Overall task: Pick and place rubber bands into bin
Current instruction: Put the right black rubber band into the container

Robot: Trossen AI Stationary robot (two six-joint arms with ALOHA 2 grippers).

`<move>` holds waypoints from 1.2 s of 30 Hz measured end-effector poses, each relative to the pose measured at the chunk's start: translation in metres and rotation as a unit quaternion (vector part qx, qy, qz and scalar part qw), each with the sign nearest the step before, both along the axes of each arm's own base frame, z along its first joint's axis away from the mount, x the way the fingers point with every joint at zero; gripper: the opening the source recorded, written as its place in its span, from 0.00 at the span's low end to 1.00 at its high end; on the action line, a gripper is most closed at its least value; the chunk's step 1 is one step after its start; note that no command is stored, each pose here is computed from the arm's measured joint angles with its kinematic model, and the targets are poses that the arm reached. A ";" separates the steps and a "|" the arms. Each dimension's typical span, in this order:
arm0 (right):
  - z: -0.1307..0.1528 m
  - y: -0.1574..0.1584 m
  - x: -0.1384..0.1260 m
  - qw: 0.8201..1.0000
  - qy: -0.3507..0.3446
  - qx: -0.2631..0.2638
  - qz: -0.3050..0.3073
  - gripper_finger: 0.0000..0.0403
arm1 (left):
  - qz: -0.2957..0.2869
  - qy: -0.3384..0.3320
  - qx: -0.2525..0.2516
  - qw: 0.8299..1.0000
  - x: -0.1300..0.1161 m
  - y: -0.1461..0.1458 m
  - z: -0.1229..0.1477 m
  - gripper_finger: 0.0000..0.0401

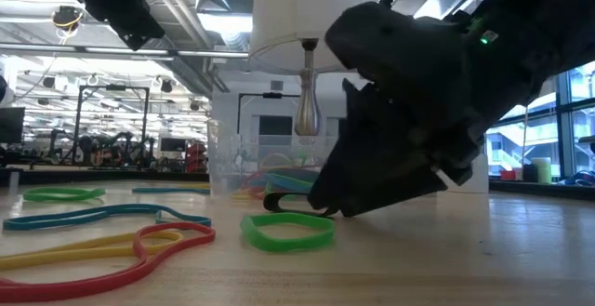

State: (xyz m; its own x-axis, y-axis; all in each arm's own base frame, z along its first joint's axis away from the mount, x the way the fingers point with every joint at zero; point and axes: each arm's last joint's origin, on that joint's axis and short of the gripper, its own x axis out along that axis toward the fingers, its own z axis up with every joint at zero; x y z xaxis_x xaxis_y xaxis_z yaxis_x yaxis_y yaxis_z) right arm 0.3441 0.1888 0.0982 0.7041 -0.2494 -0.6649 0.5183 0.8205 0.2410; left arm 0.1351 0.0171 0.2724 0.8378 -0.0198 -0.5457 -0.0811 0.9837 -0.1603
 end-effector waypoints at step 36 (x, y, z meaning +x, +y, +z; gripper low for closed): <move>0.119 0.000 0.002 0.984 -0.126 -0.036 0.120 0.01 | 0.007 0.000 -0.010 1.000 0.000 0.000 0.000 0.01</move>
State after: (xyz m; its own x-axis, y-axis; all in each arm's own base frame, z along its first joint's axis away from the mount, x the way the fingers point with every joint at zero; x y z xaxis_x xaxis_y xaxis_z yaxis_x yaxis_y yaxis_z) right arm 0.3465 0.1892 0.2174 0.8888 -0.0962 -0.4480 0.2394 0.9312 0.2749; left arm 0.1351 0.0172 0.2725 0.8381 -0.0189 -0.5451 -0.0954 0.9789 -0.1807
